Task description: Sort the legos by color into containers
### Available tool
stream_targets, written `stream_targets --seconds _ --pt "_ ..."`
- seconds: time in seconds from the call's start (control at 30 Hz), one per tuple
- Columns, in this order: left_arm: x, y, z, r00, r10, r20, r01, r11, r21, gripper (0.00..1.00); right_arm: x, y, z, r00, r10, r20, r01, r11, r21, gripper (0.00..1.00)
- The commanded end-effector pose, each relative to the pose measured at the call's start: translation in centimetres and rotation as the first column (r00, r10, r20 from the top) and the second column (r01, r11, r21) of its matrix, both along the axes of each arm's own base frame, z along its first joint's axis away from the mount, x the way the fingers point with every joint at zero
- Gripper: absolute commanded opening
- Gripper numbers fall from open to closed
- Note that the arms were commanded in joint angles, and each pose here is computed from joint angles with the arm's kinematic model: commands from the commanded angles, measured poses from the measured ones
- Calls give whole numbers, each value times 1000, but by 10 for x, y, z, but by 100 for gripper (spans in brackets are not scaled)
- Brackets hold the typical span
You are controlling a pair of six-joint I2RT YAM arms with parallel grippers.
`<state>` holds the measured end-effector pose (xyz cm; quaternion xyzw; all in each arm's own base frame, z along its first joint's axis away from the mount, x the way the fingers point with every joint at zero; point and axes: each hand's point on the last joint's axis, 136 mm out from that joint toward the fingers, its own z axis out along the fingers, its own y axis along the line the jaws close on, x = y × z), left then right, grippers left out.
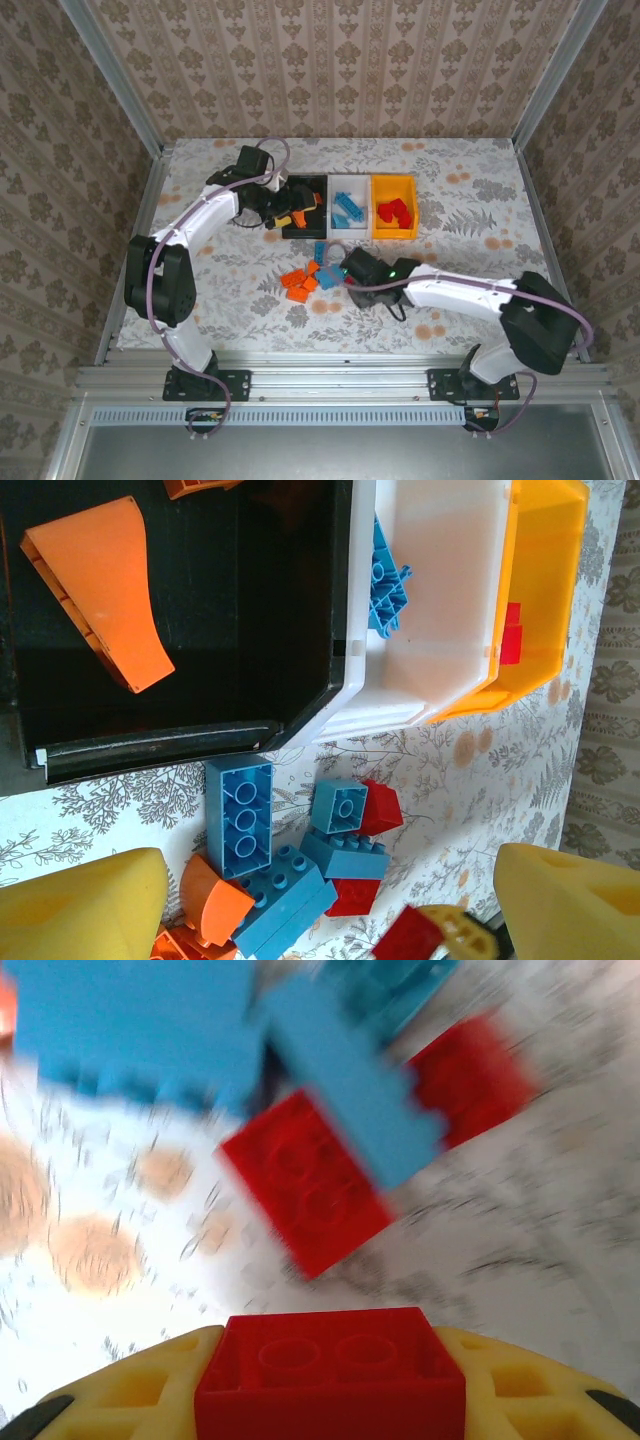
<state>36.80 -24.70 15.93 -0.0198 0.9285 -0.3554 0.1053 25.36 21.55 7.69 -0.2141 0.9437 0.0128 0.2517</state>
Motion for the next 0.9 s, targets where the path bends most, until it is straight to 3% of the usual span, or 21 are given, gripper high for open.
stream_targets --seconds 0.0,0.13,0.43,0.63,0.87 --pt "-2 1 18 999 -8 32 9 1000 -25 87 56 -36 47 973 -179 148 171 983 66 34" --pt "-2 3 22 999 -5 44 6 1000 -27 87 109 -70 49 906 -387 171 360 918 169 35" --pt "0 6 25 999 6 51 -4 1000 -31 87 208 -97 37 881 -449 149 443 894 71 37" --pt "0 5 26 999 6 49 -4 999 -38 87 229 -100 36 883 -442 158 444 896 25 53" --pt "-1 5 26 999 5 49 -3 999 -39 87 225 -99 44 884 -438 163 437 899 45 56"
